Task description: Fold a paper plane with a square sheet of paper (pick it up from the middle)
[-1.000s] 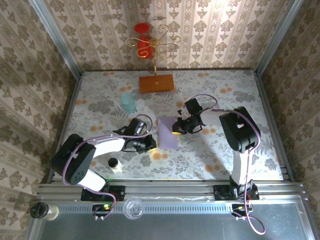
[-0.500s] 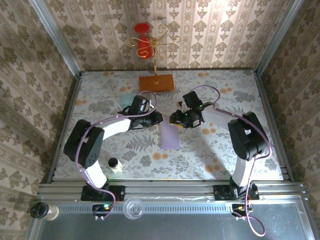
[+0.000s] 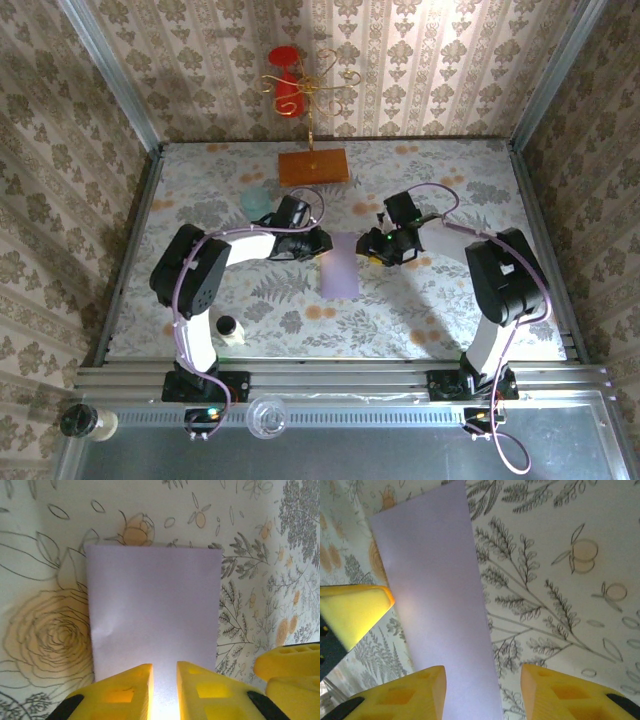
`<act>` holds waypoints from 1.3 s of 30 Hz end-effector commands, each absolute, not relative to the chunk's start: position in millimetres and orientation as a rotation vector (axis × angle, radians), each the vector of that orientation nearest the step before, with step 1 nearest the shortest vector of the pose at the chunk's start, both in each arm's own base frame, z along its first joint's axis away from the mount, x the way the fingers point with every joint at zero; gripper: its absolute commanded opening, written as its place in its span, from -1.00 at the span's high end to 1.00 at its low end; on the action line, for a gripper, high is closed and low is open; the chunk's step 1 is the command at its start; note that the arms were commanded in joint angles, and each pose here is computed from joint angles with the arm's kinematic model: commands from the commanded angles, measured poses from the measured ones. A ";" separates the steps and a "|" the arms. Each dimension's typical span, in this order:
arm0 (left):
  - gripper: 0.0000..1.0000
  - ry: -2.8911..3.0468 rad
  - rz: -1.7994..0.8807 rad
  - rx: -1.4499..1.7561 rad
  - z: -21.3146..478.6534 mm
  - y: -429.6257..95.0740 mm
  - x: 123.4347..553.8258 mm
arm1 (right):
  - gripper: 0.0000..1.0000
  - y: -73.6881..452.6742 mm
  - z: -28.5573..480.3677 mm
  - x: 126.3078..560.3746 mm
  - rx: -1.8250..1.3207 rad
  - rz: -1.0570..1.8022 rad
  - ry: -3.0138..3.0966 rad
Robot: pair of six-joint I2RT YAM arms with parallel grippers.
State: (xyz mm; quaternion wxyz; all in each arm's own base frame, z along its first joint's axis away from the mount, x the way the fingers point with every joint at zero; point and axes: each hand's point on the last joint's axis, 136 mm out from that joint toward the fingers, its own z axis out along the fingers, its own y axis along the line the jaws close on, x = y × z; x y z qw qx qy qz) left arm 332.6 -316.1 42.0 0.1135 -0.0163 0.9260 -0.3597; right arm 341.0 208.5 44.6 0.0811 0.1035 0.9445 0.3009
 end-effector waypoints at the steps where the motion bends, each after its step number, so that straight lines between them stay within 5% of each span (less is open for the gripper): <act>1: 0.59 2.746 -1.058 -0.042 41.9 -320.6 323.6 | 0.10 212.2 53.7 322.6 0.280 0.963 2.851; 23: 0.59 2.813 -0.901 -0.185 9.2 -293.2 312.4 | 0.10 217.4 45.3 274.1 0.277 1.064 2.964; 30: 0.61 2.836 -0.900 -0.222 1.3 -293.0 308.6 | 0.33 228.5 37.4 251.1 0.243 1.113 3.012; 39: 0.60 2.725 -1.031 -0.064 53.3 -319.5 313.7 | 0.39 227.8 38.5 256.5 0.235 1.085 2.985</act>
